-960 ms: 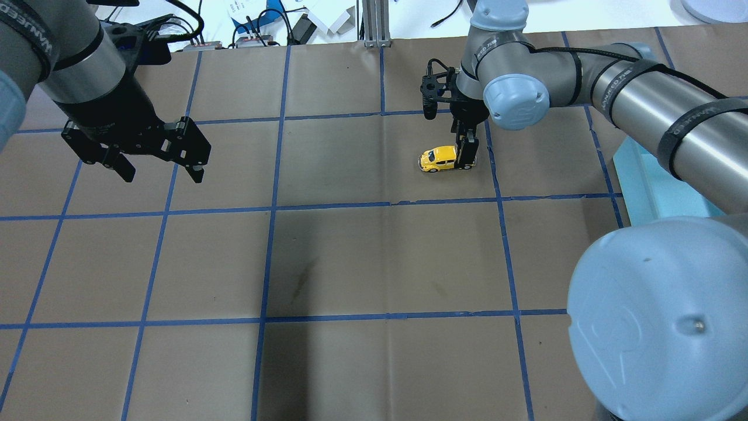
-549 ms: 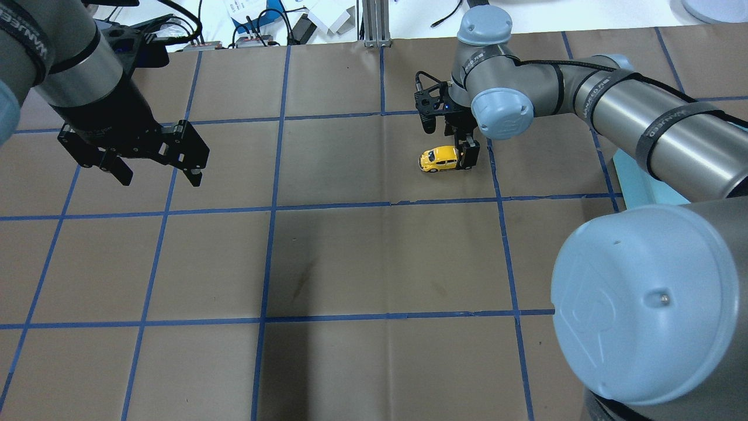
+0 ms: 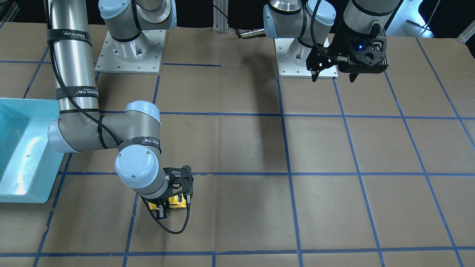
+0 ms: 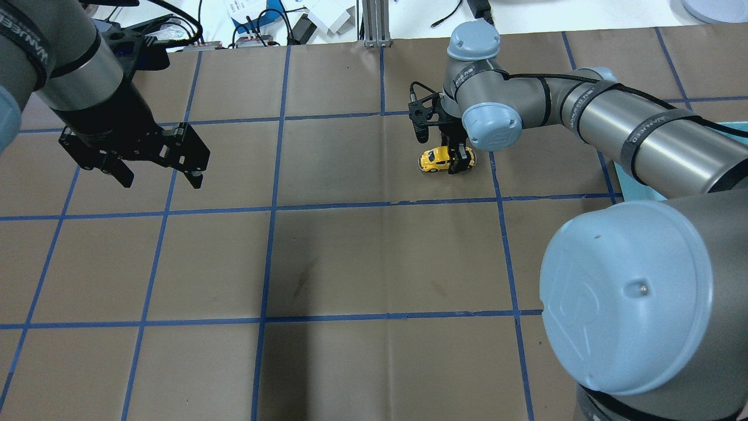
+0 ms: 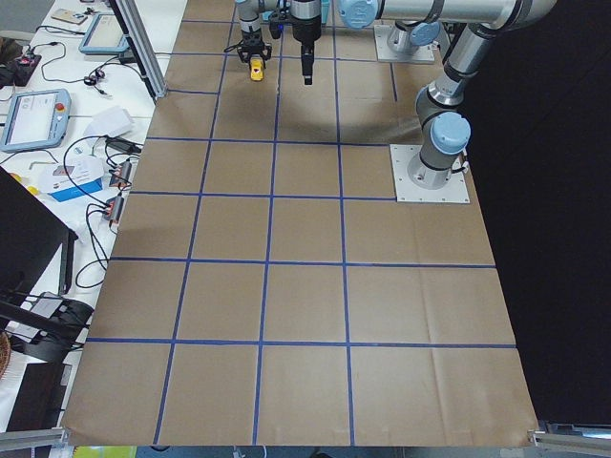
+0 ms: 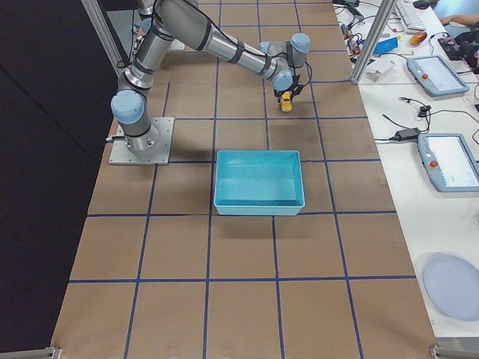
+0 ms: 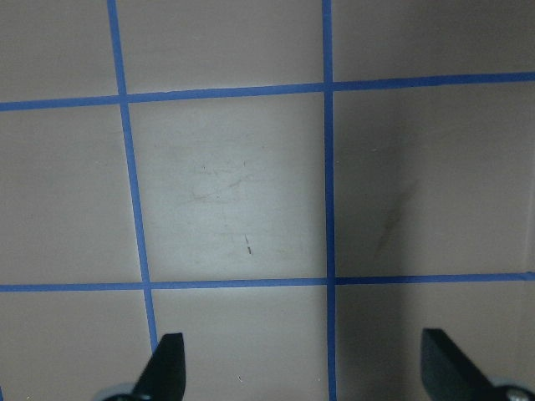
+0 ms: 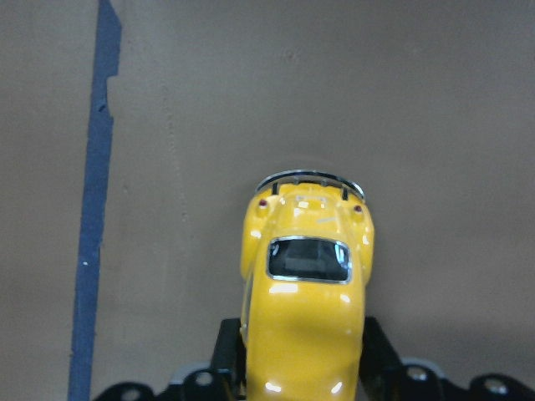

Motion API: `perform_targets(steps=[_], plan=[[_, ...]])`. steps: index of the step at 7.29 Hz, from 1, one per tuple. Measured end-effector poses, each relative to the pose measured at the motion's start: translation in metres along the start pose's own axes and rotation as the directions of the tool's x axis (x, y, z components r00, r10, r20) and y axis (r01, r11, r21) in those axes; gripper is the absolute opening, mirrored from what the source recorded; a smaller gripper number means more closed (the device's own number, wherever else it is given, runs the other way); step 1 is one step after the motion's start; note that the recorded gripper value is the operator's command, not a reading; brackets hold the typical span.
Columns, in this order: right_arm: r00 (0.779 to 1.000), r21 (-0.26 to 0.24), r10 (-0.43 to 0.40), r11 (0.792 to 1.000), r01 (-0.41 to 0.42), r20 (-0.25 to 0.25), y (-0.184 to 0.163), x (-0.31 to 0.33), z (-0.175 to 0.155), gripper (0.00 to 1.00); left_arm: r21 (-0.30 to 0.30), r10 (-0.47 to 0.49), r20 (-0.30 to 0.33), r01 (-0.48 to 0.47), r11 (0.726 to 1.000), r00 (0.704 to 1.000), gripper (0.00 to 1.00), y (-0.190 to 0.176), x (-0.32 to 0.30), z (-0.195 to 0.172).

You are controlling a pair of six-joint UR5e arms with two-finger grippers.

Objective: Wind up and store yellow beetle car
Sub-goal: 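Lower the right gripper and grasp the car, then carry the car with the right gripper into the light-blue tray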

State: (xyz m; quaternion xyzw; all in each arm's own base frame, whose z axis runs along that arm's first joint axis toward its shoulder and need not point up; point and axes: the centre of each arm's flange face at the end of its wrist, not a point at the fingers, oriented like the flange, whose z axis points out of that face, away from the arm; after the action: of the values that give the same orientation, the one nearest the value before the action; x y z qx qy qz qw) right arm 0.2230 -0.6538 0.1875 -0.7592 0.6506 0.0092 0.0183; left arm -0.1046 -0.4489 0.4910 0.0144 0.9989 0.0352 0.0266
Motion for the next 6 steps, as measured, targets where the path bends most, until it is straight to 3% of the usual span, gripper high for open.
perform_targets(steps=[1,2,3,4,5,6], plan=[[1.0,-0.002,0.0,1.0,0.0,-0.002,0.0,0.0,-0.001,0.12,0.0,0.0,-0.002,0.0,1.0,1.0,0.99,0.001,0.0,0.0],[1.0,-0.003,0.006,1.0,-0.006,-0.014,0.002,0.002,-0.007,0.08,0.0,0.0,-0.003,0.0,1.0,1.0,0.99,0.001,0.001,0.0],[0.998,-0.004,0.036,0.999,-0.036,-0.042,0.01,0.003,-0.026,0.08,0.0,0.0,-0.003,0.0,1.0,1.0,0.99,0.001,0.001,0.0],[0.989,-0.013,0.125,0.992,-0.127,-0.075,0.027,-0.003,-0.055,0.07,0.0,0.0,-0.003,0.0,1.0,1.0,0.99,0.001,0.001,0.001],[0.959,-0.021,0.264,0.963,-0.268,-0.102,0.053,-0.013,-0.083,0.02,0.0,0.0,-0.003,0.0,1.0,1.0,0.99,0.001,0.001,0.001],[0.91,-0.013,0.39,0.918,-0.396,-0.138,0.086,-0.021,-0.107,0.01,0.001,0.0,-0.003,0.0,1.0,1.0,0.99,0.001,0.001,0.0]])
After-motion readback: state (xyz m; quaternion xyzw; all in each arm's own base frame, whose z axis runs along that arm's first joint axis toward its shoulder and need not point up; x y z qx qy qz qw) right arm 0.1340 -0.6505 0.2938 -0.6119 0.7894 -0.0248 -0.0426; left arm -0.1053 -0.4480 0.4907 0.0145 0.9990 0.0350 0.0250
